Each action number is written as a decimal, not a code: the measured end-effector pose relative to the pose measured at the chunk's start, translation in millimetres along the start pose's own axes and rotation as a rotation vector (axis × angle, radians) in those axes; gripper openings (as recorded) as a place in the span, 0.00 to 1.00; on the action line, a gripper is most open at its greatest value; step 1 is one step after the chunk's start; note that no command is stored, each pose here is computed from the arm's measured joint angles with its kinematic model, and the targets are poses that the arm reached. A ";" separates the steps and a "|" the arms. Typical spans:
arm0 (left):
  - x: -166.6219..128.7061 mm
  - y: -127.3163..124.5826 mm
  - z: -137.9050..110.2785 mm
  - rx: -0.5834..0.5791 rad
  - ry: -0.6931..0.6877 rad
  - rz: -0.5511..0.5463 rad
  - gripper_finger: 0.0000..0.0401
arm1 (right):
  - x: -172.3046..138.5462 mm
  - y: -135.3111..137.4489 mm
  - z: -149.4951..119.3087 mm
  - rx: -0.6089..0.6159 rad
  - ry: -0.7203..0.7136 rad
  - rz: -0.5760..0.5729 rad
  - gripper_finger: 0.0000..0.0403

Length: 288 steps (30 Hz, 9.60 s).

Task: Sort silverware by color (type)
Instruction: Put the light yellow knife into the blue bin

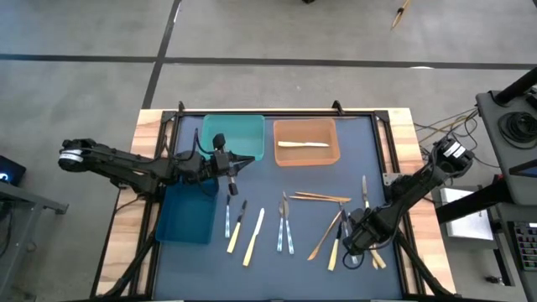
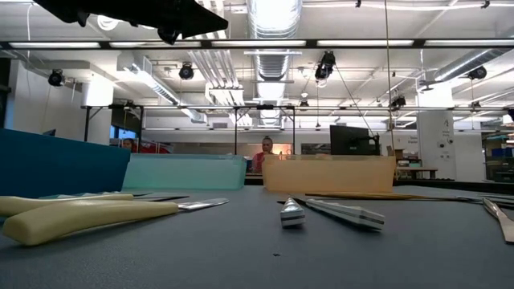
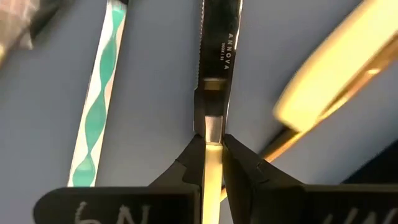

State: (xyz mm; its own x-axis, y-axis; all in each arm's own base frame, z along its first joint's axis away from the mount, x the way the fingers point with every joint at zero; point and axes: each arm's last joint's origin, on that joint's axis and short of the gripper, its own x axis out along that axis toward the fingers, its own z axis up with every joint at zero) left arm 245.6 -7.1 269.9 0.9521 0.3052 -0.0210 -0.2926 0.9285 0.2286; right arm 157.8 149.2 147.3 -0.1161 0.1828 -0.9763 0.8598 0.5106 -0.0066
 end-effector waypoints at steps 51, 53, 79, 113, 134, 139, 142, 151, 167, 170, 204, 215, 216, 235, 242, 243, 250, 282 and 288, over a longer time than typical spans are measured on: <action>-11.2 -24.2 21.6 -0.324 -0.221 -0.700 0.00 | -146.9 73.7 126.4 -1.223 -1.200 1.101 0.05; -12.3 -25.9 22.7 -0.342 -0.222 -0.711 0.00 | -145.8 78.0 132.4 -1.275 -1.237 1.146 0.05; -22.9 -56.6 28.6 -0.416 -0.261 -0.834 0.11 | -169.6 171.1 192.1 -1.619 -1.133 1.438 0.05; -11.4 -59.1 17.0 -0.480 -0.177 -0.616 0.51 | -166.3 171.5 205.6 -1.473 -1.061 1.379 0.06; -15.9 -54.5 23.3 -0.651 -0.155 -0.632 0.00 | -168.9 170.9 208.6 -1.373 -1.085 1.360 0.08; -20.0 -49.7 28.8 -0.676 -0.177 -0.623 0.00 | -168.9 169.5 212.1 -1.311 -1.060 1.355 0.22; -24.8 -45.9 31.9 -0.696 -0.164 -0.626 0.00 | -169.3 167.8 215.5 -1.302 -1.060 1.349 0.30; -44.3 -31.6 28.9 -0.836 0.058 -0.553 0.00 | -164.1 161.9 227.5 -1.241 -0.984 1.303 0.45; -110.9 3.7 -31.9 -1.068 0.849 0.018 0.00 | -151.4 149.6 246.4 -1.181 -0.877 1.183 0.44; -115.0 5.9 -37.6 -1.049 0.895 0.088 0.00 | -150.1 149.7 246.0 -1.188 -0.871 1.173 0.44; -109.5 -4.9 -62.3 -0.837 1.168 0.182 0.00 | -148.0 148.9 245.9 -1.216 -0.876 1.147 0.45; -109.3 -5.5 -64.0 -0.824 1.185 0.194 0.00 | -147.7 148.8 245.9 -1.216 -0.872 1.145 0.45; -109.4 -5.4 -64.1 -0.823 1.187 0.196 0.00 | -147.5 148.8 245.9 -1.215 -0.871 1.145 0.45; -110.2 -6.0 -64.1 -0.797 1.208 0.154 0.13 | -147.3 148.8 245.8 -1.215 -0.868 1.145 0.45; -105.7 -25.8 -56.1 -0.570 1.142 -0.239 0.07 | -145.8 148.4 245.8 -1.212 -0.852 1.138 0.45; -106.4 -28.6 -56.7 -0.532 1.146 -0.265 0.04 | -145.2 148.4 245.9 -1.210 -0.848 1.135 0.45; -103.1 -46.2 -70.1 -0.404 1.237 -0.267 0.00 | -144.9 148.4 245.8 -1.223 -0.855 1.129 0.45; -94.0 -66.0 -117.3 -0.305 1.558 0.035 0.00 | -144.2 148.5 246.0 -1.229 -0.859 1.125 0.45; -94.5 -63.9 -116.1 -0.323 1.532 0.087 0.00 | -144.2 148.5 246.0 -1.228 -0.859 1.125 0.45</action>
State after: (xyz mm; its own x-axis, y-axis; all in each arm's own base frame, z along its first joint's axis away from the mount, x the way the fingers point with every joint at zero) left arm 164.0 -70.8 144.3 -0.0029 0.0876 -0.9962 -0.5370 0.8402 0.0754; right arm 424.6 -8.1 233.9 0.7614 0.6007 -0.2437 -0.4897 0.7793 0.3911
